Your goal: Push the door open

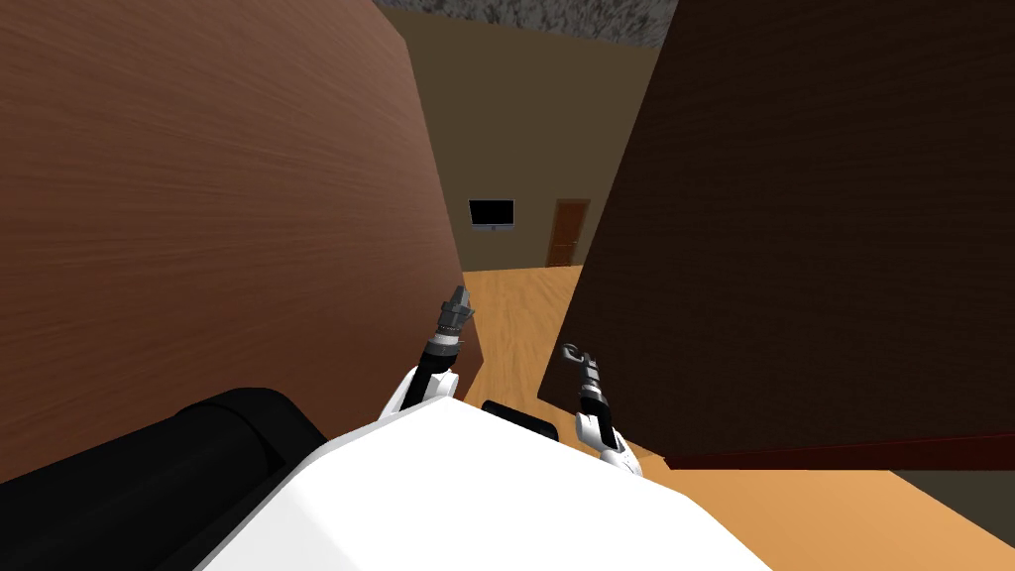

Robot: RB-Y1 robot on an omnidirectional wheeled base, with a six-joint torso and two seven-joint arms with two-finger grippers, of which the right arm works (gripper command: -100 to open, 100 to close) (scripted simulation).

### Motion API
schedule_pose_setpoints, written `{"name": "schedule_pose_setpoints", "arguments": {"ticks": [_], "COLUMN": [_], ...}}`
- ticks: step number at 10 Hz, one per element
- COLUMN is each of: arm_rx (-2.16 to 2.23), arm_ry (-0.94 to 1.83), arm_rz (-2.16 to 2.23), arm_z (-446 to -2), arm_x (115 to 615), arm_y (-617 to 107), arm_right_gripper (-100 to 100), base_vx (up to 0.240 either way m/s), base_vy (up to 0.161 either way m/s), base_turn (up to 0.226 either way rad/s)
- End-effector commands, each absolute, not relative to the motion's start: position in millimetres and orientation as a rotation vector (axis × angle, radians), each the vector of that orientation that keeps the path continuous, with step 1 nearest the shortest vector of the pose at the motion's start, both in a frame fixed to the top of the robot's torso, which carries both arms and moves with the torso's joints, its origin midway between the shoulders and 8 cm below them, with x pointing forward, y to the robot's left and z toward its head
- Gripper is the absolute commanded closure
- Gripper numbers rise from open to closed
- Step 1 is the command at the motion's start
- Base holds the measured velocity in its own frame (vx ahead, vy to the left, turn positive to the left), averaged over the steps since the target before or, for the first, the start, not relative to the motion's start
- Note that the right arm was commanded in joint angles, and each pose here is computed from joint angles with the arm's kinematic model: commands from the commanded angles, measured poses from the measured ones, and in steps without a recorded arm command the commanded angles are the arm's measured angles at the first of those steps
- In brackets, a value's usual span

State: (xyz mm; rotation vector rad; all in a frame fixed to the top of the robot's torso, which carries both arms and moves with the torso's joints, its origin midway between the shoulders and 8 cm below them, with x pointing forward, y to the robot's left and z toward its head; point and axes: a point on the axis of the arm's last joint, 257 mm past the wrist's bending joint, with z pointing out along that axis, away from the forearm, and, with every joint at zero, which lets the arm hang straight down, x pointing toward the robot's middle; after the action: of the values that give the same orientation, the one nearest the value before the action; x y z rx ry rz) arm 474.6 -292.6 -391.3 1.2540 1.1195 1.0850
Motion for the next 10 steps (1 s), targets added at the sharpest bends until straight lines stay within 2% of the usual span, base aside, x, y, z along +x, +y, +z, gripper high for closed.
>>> {"name": "schedule_pose_setpoints", "arguments": {"ticks": [1,5,10], "arm_rx": [1.269,1.258,1.256], "arm_ry": [1.102,1.084,1.046], "arm_rz": [1.095,1.031,0.974], "arm_z": [-390.8,-387.6,-381.6], "arm_x": [475.5,470.7,467.1], "arm_y": [-287.1,-325.2,-356.3], "arm_right_gripper": [100,100,100], "base_vx": [0.168,0.125,0.191], "base_vy": [0.098,0.011,-0.002], "base_turn": [-0.064,-0.037,-0.031]}}
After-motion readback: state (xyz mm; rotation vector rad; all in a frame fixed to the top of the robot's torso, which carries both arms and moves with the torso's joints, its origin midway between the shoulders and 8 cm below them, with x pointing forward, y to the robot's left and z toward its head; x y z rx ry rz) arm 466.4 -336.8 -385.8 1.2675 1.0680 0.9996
